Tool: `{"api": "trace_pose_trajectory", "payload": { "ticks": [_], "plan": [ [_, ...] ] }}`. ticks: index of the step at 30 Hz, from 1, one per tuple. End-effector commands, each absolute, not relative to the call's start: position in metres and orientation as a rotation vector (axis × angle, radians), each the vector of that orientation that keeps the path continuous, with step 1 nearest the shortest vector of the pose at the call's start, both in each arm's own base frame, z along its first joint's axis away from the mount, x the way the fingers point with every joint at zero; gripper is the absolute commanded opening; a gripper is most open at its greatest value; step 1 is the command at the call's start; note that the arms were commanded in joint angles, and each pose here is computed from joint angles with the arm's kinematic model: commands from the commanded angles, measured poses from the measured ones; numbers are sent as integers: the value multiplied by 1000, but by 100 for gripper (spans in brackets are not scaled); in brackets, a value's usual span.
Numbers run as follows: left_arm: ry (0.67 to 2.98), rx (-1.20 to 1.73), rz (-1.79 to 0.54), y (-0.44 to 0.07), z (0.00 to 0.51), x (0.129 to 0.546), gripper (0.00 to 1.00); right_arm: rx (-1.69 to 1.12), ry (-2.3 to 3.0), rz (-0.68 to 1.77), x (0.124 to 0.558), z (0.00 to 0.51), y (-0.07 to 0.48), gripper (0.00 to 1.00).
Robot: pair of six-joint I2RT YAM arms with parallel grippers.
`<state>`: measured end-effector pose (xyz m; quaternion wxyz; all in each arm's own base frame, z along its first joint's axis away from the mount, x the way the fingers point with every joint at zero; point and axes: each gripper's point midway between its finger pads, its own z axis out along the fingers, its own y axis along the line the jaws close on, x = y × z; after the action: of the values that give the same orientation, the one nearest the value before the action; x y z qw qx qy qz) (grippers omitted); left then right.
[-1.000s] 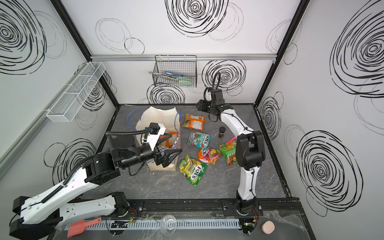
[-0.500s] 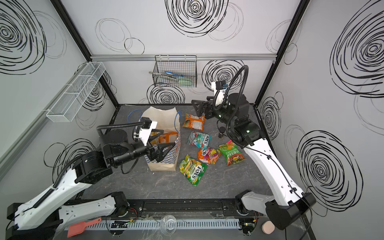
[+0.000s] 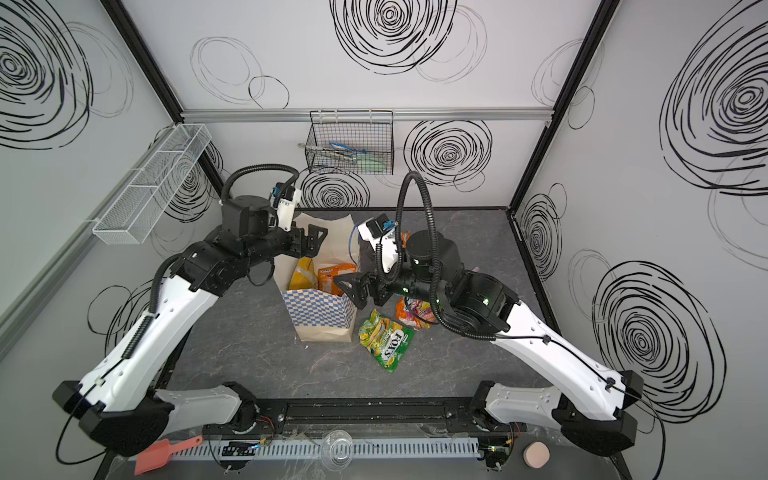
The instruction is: Take the snacks out of the paper bag
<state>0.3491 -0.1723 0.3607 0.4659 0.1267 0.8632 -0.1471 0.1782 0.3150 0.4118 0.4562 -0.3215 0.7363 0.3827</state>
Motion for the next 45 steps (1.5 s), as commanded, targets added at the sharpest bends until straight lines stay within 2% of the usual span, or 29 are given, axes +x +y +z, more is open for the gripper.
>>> {"api": "trace_pose_trajectory", "payload": {
  "ticks": [1, 8, 17, 37, 45],
  "plan": [
    [2216, 363, -278, -172, 339, 359, 91, -776, 1885, 886, 176, 391, 301, 100],
    [2320, 394, -246, -180, 294, 373, 85, -757, 1891, 879, 171, 382, 290, 99],
    [2507, 473, -219, -189, 209, 366, 85, -741, 1887, 856, 170, 376, 280, 98],
    [2758, 499, -19, -172, 85, 376, 100, -737, 1896, 859, 167, 368, 275, 97],
    [2862, 505, 70, -157, 49, 371, 96, -735, 1907, 888, 164, 365, 276, 97]
  ]
}}
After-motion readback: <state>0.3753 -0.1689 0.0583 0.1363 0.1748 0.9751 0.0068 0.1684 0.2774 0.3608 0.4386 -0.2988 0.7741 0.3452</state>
